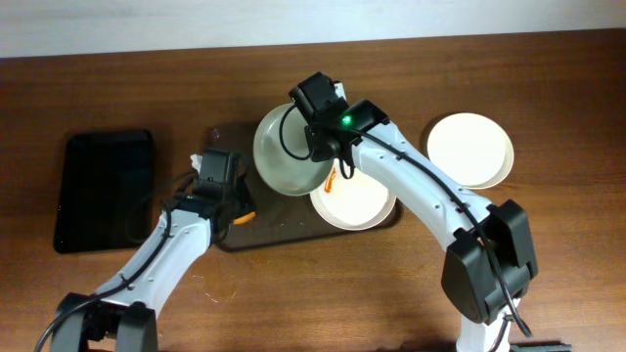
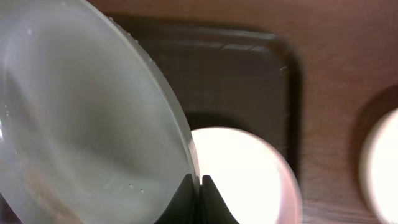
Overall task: Clean dirty plates on tray and stack at the side
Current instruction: 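Hold the back plate rim with the right gripper and scrub it with the sponge, then lift the scrubbed plate with the right gripper and stack it on the right plate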
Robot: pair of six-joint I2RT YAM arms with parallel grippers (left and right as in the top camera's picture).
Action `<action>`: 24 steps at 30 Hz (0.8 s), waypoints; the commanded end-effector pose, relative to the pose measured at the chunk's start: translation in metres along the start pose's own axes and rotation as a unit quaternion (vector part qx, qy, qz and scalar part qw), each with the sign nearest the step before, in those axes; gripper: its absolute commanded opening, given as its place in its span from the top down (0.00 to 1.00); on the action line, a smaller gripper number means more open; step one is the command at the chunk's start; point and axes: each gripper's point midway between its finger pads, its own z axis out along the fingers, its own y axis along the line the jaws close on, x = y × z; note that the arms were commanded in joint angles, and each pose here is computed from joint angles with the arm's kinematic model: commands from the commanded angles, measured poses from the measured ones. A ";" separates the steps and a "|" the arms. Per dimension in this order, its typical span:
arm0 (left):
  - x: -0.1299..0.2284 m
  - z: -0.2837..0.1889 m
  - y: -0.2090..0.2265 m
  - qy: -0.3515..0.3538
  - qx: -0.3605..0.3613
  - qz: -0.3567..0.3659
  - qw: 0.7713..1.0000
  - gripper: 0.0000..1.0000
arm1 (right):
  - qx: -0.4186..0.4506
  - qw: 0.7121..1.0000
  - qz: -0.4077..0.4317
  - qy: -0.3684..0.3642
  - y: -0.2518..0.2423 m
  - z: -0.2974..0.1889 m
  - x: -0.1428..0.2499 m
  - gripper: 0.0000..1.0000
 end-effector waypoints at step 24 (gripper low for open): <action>0.017 0.025 0.005 -0.029 0.026 -0.024 0.999 1.00 | 0.019 0.923 0.382 0.053 -0.244 -0.053 0.023 0.96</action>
